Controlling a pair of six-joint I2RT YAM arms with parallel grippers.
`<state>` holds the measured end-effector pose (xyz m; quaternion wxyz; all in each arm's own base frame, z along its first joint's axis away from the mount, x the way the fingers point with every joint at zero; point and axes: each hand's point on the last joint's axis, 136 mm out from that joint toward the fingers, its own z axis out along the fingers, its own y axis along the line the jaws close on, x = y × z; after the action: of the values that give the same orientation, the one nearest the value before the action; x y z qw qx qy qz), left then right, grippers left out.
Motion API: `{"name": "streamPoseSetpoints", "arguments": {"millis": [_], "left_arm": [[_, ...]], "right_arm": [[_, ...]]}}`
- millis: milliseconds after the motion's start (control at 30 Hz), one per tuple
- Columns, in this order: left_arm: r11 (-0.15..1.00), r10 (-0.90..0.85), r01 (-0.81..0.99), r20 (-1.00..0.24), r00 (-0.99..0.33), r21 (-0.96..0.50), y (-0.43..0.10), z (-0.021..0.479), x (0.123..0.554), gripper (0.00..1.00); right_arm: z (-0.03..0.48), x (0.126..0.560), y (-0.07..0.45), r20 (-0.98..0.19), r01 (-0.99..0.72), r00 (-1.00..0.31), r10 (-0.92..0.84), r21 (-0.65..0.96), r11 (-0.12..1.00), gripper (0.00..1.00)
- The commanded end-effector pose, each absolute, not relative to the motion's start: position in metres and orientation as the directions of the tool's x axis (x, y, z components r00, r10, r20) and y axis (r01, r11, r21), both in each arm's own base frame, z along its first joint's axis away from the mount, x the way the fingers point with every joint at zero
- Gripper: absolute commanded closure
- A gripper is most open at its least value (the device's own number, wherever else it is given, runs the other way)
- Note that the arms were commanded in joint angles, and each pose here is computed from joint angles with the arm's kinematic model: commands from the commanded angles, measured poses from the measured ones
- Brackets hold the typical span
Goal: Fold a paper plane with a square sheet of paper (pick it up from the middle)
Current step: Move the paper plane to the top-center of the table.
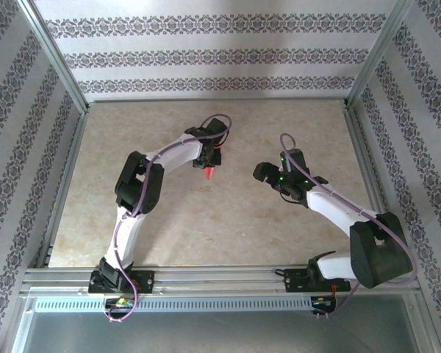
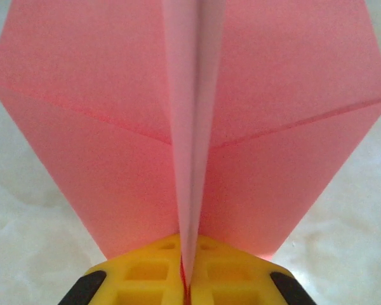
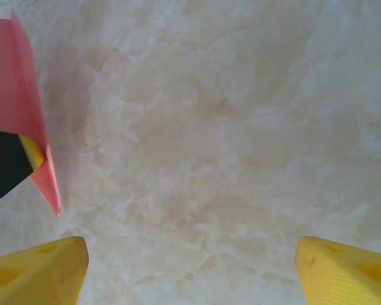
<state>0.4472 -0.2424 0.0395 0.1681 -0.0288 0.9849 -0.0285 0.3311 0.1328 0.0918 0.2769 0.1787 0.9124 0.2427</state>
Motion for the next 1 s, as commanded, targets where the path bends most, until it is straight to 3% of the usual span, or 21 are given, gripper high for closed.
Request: {"name": "streamPoseSetpoints", "arguments": {"millis": [0, 367, 733, 967], "left_arm": [[0.994, -0.105, -0.099, -0.308, -0.945, -0.037, -0.233, 0.040, 0.451, 0.90], [0.992, -0.120, -0.123, -0.267, -0.956, -0.007, -0.227, 0.025, 0.458, 0.86], [0.990, -0.134, -0.140, -0.237, -0.962, 0.010, -0.226, 0.013, 0.455, 0.72], [0.990, -0.132, -0.140, -0.220, -0.966, 0.021, -0.224, 0.005, 0.453, 0.69]], "right_arm": [[0.090, 0.327, 0.130, -0.420, 0.183, -0.788, 0.450, 0.537, 0.823, 0.15], [0.088, 0.326, 0.132, -0.402, 0.182, -0.796, 0.452, 0.553, 0.813, 0.15], [0.086, 0.324, 0.133, -0.391, 0.185, -0.799, 0.457, 0.562, 0.806, 0.15], [0.085, 0.323, 0.134, -0.384, 0.189, -0.802, 0.458, 0.564, 0.804, 0.15]]}}
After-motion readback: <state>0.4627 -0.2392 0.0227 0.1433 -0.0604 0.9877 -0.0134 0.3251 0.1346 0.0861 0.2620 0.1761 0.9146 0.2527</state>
